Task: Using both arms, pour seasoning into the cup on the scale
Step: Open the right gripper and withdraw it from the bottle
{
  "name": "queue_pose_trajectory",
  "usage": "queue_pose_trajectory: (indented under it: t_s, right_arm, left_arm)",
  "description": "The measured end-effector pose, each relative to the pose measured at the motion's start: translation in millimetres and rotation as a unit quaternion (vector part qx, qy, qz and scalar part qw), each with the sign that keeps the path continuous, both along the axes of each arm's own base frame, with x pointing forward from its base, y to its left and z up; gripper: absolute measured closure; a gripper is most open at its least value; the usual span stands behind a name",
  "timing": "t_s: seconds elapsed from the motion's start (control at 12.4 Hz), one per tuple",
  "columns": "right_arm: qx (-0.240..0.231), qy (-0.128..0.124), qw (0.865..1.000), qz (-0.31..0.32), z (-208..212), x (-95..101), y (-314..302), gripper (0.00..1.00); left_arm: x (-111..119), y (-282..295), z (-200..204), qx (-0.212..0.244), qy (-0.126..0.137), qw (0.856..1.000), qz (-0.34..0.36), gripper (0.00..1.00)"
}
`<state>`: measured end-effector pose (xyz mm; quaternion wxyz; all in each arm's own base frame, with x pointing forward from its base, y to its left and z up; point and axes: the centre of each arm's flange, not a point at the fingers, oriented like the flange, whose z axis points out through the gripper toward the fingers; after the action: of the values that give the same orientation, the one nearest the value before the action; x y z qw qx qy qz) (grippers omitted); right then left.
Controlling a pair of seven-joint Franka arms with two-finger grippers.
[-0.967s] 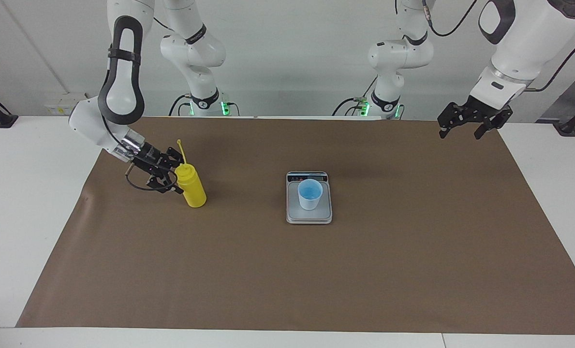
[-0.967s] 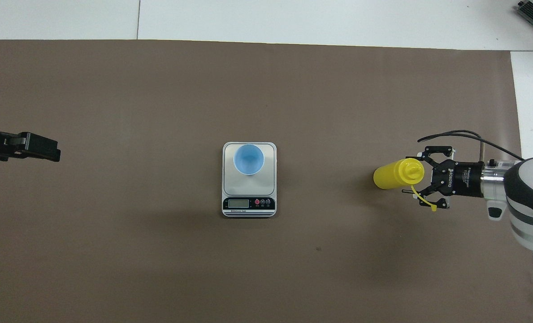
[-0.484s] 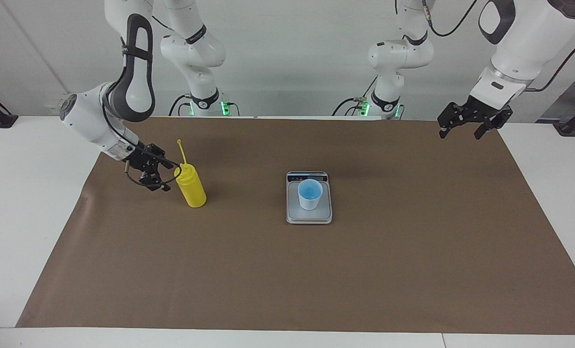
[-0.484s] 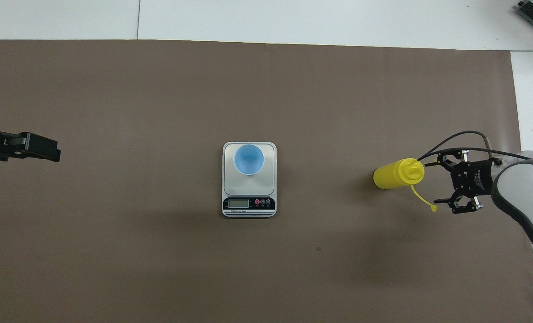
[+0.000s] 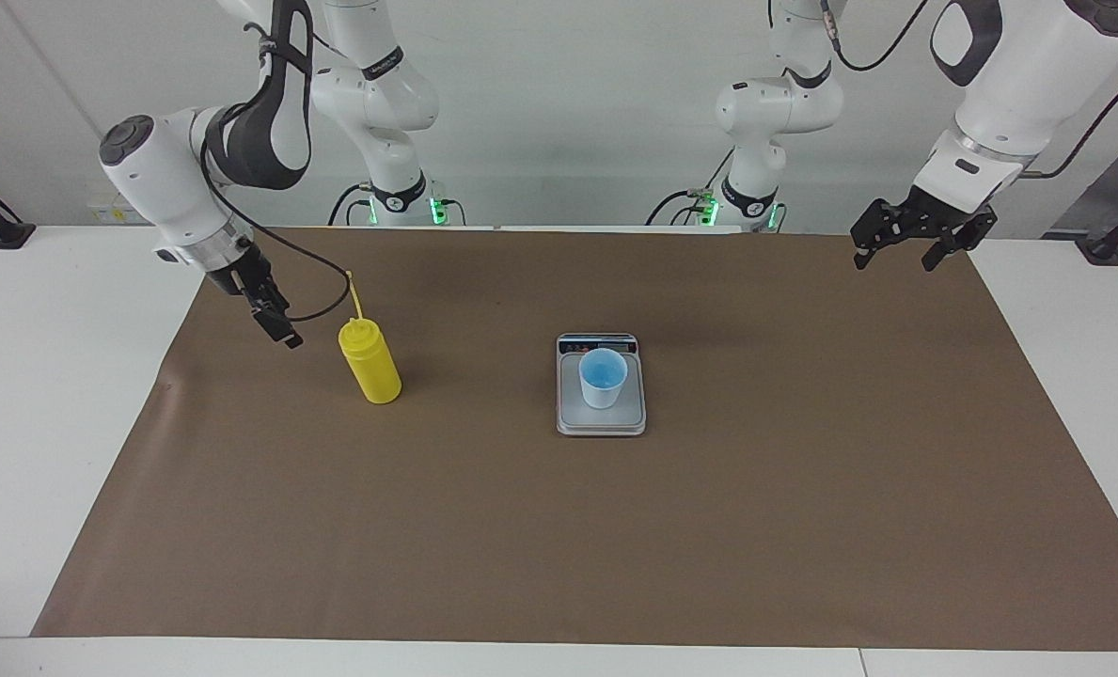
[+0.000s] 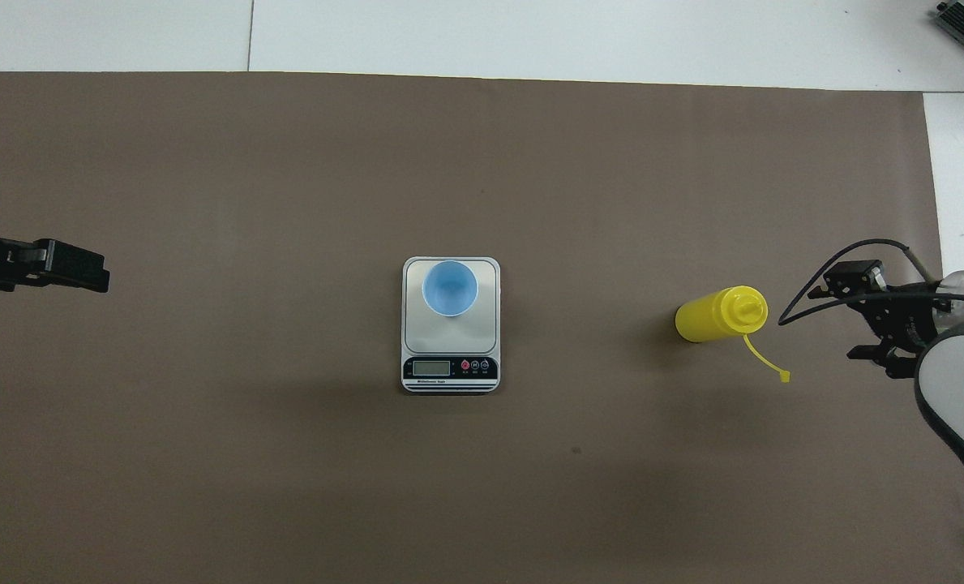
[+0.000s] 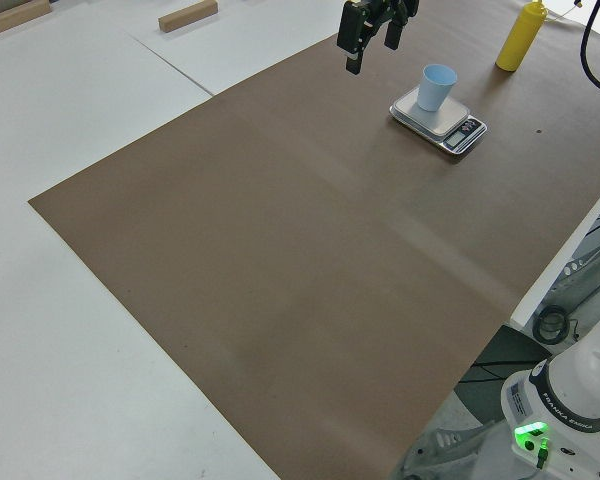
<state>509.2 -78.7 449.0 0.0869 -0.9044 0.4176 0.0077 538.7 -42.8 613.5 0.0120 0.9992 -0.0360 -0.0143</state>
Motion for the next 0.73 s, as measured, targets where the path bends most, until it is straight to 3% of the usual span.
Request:
queue_pose_trajectory:
  t_s: [0.16,0.4,0.73]
  right_arm:
    - [-0.012,-0.023,0.995,0.094,21.9,2.7,18.5,0.00]
    - [-0.078,-0.026,0.979,0.185,65.8,14.9,45.7,0.00]
    - [-0.094,-0.024,0.971,0.218,128.7,41.1,71.4,0.00]
  left_arm:
    - [0.0,0.0,0.0,0.000,0.000,1.000,0.000,0.00]
    - [0.0,0.0,0.0,0.000,0.000,1.000,0.000,0.00]
    - [0.0,0.0,0.0,0.000,0.000,1.000,0.000,0.00]
